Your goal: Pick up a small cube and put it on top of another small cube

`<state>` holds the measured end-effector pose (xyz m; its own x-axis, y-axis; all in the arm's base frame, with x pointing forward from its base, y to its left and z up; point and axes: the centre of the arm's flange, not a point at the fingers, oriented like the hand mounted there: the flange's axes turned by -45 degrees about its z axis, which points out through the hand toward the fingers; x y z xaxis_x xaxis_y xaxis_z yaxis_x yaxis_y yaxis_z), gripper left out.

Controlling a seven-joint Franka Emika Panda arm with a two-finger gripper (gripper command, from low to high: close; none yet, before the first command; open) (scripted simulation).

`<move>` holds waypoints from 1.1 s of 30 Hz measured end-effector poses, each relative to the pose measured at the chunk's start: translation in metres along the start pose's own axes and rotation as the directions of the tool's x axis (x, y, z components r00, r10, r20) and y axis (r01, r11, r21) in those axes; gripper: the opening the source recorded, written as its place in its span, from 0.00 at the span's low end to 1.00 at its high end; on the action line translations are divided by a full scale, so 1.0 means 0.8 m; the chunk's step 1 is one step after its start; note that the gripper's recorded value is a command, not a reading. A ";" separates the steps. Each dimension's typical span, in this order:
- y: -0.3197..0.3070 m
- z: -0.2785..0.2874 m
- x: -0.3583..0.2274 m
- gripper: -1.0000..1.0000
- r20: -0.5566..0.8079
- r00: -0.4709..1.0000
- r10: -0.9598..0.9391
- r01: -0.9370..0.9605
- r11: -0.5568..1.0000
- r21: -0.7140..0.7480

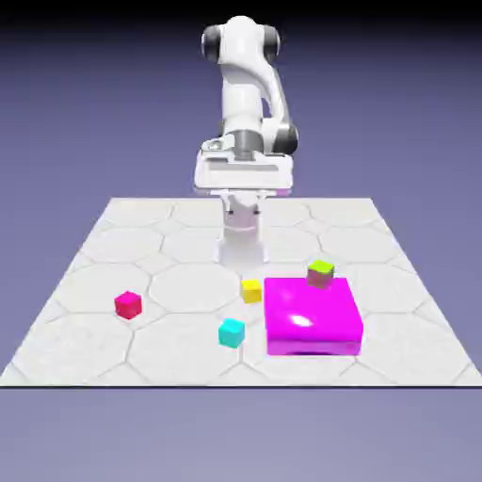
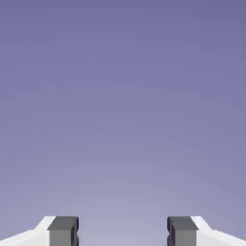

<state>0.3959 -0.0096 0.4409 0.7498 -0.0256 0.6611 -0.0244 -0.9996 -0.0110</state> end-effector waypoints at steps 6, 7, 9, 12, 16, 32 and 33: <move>0.084 0.094 -0.062 0.50 0.325 0.855 0.404 -0.389 0.914 -0.111; 0.096 0.108 -0.076 0.50 0.369 0.804 0.466 -0.449 0.883 -0.136; 0.118 0.132 -0.105 0.50 0.445 0.682 0.580 -0.562 0.806 -0.189; 0.145 0.164 -0.150 0.50 0.532 0.458 0.712 -0.703 0.656 -0.273; 0.173 0.198 -0.212 0.50 0.594 0.107 0.797 -0.831 0.400 -0.386; 0.129 0.326 -0.352 0.00 0.614 -0.723 0.318 -0.689 -0.406 -0.601; 0.129 0.326 -0.352 0.00 0.614 -0.723 0.318 -0.689 -0.406 -0.601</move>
<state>0.3549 -0.1079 0.0580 -0.1439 -0.3039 -0.9418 -0.9038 0.4279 0.0000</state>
